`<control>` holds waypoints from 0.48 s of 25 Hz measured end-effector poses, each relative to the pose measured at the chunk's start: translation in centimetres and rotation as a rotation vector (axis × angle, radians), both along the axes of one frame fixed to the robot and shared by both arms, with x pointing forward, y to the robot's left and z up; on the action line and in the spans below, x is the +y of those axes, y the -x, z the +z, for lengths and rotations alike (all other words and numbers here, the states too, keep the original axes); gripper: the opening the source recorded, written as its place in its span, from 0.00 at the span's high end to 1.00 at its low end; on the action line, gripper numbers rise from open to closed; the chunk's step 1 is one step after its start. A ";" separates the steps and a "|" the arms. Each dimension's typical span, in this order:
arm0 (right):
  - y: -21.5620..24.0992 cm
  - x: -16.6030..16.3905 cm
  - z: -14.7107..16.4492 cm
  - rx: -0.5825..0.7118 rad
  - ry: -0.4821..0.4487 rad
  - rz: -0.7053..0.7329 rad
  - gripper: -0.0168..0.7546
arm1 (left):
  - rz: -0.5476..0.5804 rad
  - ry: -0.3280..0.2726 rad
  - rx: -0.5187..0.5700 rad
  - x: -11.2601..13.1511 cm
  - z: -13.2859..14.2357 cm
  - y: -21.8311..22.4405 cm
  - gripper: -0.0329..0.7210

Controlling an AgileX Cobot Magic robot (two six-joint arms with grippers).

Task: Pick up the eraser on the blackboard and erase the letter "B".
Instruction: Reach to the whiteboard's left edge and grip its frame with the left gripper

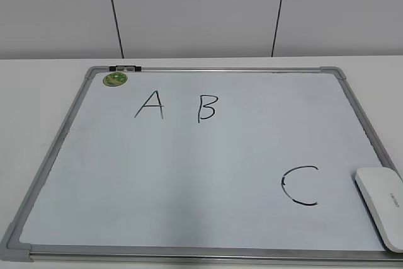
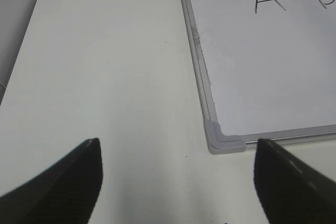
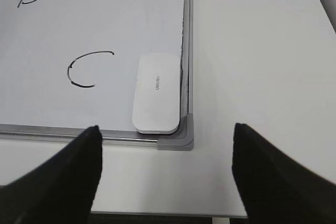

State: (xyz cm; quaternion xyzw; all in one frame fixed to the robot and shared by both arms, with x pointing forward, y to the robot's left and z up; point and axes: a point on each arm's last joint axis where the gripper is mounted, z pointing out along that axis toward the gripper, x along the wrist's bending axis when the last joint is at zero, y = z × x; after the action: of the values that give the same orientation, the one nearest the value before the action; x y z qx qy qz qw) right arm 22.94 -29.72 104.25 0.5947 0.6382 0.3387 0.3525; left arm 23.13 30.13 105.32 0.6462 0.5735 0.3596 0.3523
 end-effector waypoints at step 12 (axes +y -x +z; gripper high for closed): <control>0.0 0.0 0.0 0.000 0.000 0.000 0.24 | 0.003 -0.005 0.000 0.0 0.0 0.0 0.06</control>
State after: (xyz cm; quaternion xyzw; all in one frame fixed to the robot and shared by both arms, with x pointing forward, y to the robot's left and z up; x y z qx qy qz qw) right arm 22.94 -29.72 104.25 0.5947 0.6382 0.3387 0.3525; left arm 23.14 30.17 105.32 0.6461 0.5737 0.3615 0.3503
